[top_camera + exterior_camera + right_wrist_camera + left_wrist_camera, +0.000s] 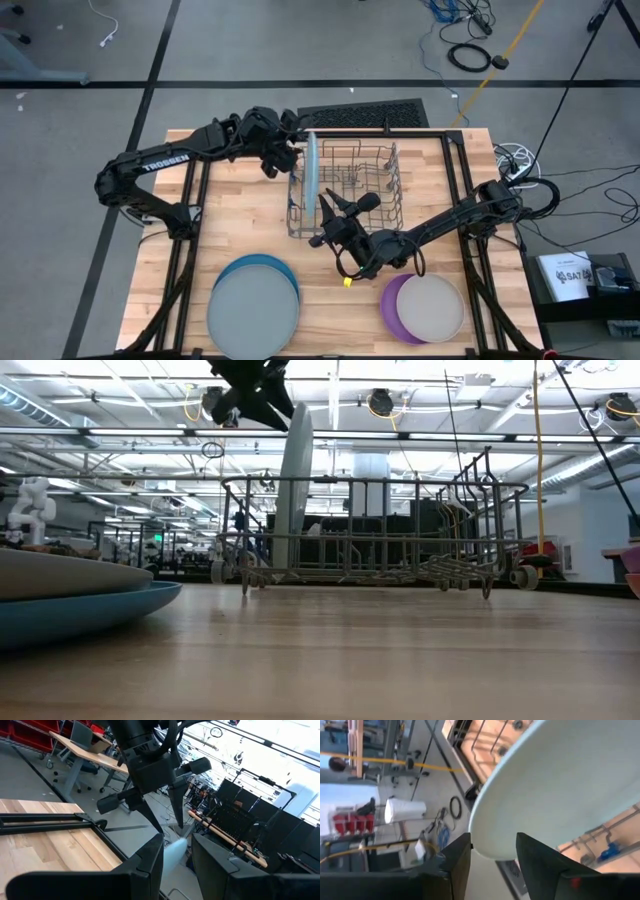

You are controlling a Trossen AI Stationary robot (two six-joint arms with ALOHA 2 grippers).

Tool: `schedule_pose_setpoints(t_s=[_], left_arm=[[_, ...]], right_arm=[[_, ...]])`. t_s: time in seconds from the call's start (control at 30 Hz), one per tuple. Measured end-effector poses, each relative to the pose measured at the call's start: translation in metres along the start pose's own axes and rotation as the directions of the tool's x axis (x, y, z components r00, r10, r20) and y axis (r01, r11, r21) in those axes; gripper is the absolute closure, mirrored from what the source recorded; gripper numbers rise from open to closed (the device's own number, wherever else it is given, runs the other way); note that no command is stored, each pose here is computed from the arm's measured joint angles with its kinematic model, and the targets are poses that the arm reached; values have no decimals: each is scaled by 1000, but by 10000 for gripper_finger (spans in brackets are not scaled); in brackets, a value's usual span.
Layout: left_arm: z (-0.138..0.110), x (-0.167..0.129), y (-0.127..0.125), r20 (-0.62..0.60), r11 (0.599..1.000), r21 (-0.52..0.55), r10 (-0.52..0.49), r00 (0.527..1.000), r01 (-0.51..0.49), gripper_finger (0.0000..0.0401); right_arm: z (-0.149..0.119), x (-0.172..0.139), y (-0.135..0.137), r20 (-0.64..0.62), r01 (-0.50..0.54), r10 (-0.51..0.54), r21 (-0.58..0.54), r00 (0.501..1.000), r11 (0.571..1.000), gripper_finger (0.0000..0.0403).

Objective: Sort dishes
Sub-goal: Put the gray plate into the dish rack

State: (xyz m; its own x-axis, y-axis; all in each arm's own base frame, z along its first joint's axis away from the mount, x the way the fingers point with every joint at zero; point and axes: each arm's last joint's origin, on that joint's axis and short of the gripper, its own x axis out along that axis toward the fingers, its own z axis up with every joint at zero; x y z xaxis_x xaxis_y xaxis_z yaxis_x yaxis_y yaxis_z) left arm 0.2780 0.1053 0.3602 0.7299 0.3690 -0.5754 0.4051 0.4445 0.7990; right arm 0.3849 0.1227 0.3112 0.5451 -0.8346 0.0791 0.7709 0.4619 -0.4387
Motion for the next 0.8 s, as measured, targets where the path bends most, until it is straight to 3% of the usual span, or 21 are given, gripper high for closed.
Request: schedule_pose_setpoints(t_s=[0.2, 0.33, 0.43, 0.6, 0.8], left_arm=[[5, -15, 1, -69, 998, -27, 63, 996, -65, 241], [8, -40, 2, -2, 983, -156, 98, 995, -97, 241], [9, -63, 1, 60, 947, -308, 115, 992, -91, 241], [13, -94, -19, 201, 887, -445, -34, 979, 122, 241], [31, -102, -51, 295, 737, -527, -308, 905, 423, 241]], right_arm=[[0, 0, 0, 0, 0, 0, -2, 1000, 1000, 307], [0, 0, 0, -2, 2, -2, -27, 1000, 1000, 307], [1, -1, -2, 1, 0, 0, -47, 1000, 999, 307], [11, -4, -13, 33, -19, 20, -39, 999, 999, 307], [20, -5, -26, 55, -24, 27, -59, 998, 998, 307]])
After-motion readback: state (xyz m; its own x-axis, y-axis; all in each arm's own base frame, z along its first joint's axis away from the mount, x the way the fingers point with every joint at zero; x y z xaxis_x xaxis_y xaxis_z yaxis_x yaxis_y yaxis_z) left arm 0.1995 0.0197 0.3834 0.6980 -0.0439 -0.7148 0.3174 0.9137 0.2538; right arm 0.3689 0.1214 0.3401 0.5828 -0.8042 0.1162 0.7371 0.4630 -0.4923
